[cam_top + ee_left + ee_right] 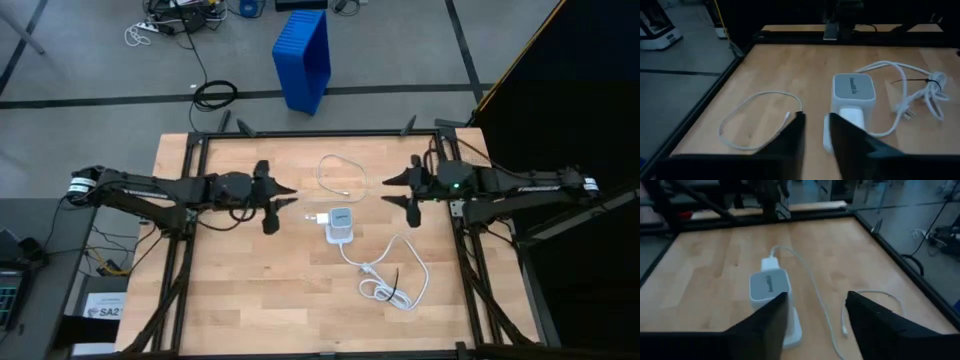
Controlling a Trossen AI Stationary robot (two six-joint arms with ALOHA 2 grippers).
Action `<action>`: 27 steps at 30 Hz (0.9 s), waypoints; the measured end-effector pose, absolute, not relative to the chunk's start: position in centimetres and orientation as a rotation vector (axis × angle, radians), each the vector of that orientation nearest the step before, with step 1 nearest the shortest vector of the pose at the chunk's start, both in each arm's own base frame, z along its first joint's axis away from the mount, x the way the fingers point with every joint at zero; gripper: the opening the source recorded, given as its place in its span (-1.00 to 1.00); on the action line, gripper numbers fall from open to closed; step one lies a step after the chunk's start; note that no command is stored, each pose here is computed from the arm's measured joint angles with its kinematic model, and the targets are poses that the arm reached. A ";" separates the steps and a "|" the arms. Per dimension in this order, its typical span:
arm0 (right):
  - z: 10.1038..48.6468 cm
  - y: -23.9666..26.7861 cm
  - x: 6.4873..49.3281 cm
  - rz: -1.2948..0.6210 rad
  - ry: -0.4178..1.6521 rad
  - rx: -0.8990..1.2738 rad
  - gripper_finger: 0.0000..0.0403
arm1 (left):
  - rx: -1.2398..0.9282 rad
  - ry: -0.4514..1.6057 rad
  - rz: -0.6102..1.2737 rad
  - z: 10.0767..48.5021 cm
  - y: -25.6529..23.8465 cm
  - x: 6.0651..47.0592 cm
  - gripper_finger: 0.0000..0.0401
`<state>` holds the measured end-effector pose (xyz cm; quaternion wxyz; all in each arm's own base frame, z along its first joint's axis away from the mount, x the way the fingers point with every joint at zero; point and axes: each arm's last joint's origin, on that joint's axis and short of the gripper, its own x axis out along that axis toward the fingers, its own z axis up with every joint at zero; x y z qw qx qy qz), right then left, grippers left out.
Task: Insert USB
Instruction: Return to Home Position
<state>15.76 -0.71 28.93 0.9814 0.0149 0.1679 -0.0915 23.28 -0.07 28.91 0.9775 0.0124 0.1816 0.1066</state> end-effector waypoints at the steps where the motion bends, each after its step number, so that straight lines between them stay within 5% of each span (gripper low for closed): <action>1: 29.1 -0.7 15.4 -0.185 0.328 0.026 -0.33 | 0.027 0.364 0.211 29.1 -0.1 22.9 -0.89; 9: 30.3 -0.7 12.0 -0.186 0.245 0.022 -0.97 | 0.034 0.294 0.235 31.2 -0.8 19.8 -0.99; 27: 27.4 -0.5 5.7 -0.171 0.075 0.047 -0.99 | 0.001 0.099 0.345 23.2 -0.3 13.0 -1.00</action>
